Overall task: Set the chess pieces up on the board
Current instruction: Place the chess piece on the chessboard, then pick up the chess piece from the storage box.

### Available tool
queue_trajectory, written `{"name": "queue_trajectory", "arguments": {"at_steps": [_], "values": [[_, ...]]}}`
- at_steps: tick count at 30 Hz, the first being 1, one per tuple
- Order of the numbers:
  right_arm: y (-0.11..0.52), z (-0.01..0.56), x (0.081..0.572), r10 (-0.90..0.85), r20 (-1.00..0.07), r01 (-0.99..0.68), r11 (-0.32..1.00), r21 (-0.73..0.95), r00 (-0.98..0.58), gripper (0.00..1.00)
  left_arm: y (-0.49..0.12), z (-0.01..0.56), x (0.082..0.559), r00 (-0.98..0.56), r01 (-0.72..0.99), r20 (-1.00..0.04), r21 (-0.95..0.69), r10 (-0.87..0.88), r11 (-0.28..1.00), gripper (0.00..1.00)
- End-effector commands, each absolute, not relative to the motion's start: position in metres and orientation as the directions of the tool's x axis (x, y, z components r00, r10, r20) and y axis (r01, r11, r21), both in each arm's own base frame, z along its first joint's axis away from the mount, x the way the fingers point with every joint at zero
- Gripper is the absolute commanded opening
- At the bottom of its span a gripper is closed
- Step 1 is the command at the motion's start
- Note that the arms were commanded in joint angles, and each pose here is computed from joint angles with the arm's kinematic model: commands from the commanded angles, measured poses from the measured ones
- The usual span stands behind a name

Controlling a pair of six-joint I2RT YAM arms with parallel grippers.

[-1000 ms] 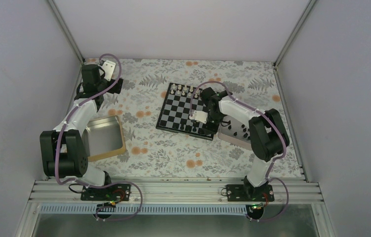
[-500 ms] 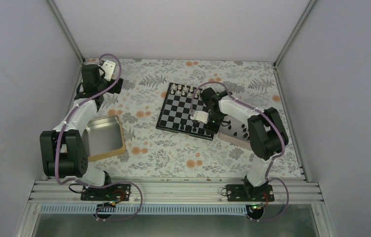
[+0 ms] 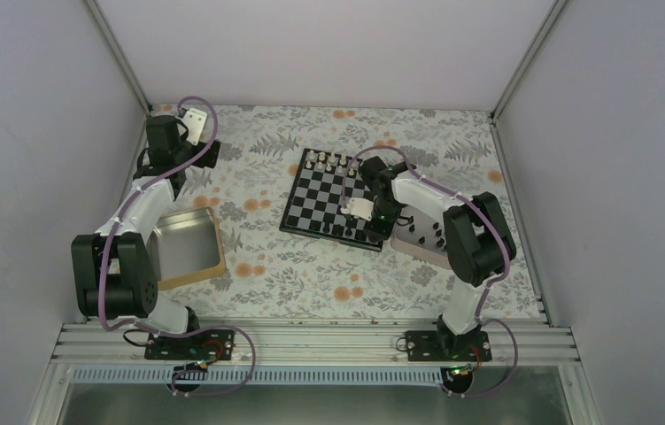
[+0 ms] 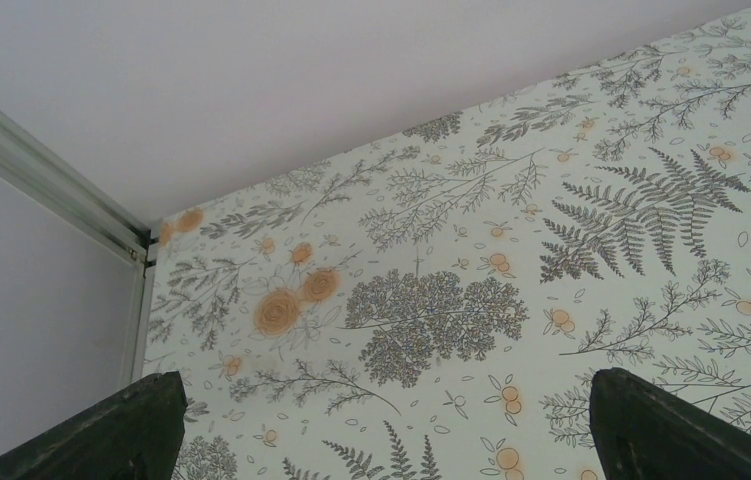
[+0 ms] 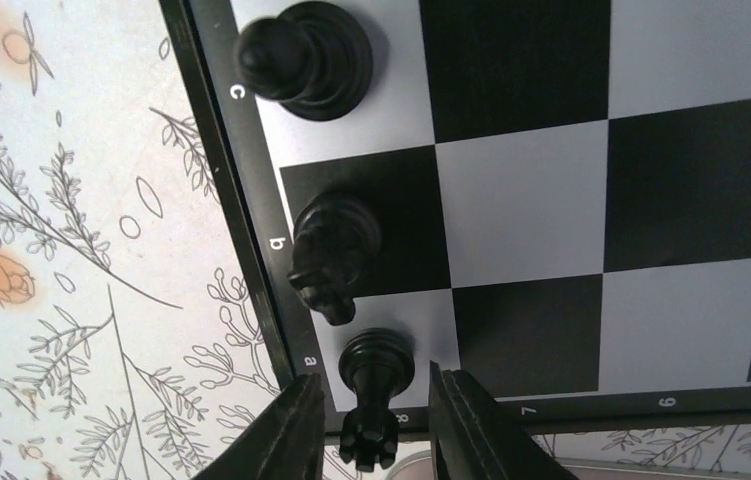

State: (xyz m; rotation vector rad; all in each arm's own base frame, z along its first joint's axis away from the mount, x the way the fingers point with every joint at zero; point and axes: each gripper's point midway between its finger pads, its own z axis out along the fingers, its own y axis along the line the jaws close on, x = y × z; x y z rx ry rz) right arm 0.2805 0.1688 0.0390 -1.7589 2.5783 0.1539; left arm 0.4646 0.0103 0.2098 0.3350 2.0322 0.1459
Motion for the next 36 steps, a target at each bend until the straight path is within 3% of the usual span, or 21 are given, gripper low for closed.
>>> {"name": "queue_trajectory", "arguments": {"at_steps": [1,6,12,28,36], "values": [[0.17,0.05,0.289,-0.924,-0.103,-0.93,0.366,0.045,-0.369,0.32,0.012,0.218,0.468,-0.418,0.165,-0.859,0.248,0.296,0.955,1.0],[0.159,0.087,0.304,-0.904,-0.155,-0.912,0.409,-0.04,-0.399,0.36,0.013,0.22,0.468,-0.417,0.161,-0.86,0.25,0.295,0.955,1.0],[0.093,0.134,0.324,-0.83,-0.203,-0.821,0.551,-0.149,-0.52,0.36,0.013,0.222,0.467,-0.412,0.16,-0.861,0.253,0.297,0.954,1.0],[-0.043,0.087,0.341,-0.657,-0.172,-0.63,0.753,-0.187,-0.734,0.36,0.014,0.221,0.464,-0.411,0.154,-0.862,0.255,0.297,0.955,1.0],[-0.056,0.068,0.347,-0.635,-0.158,-0.614,0.772,-0.165,-0.756,0.36,0.014,0.216,0.467,-0.419,0.155,-0.859,0.251,0.294,0.955,1.0]]}}
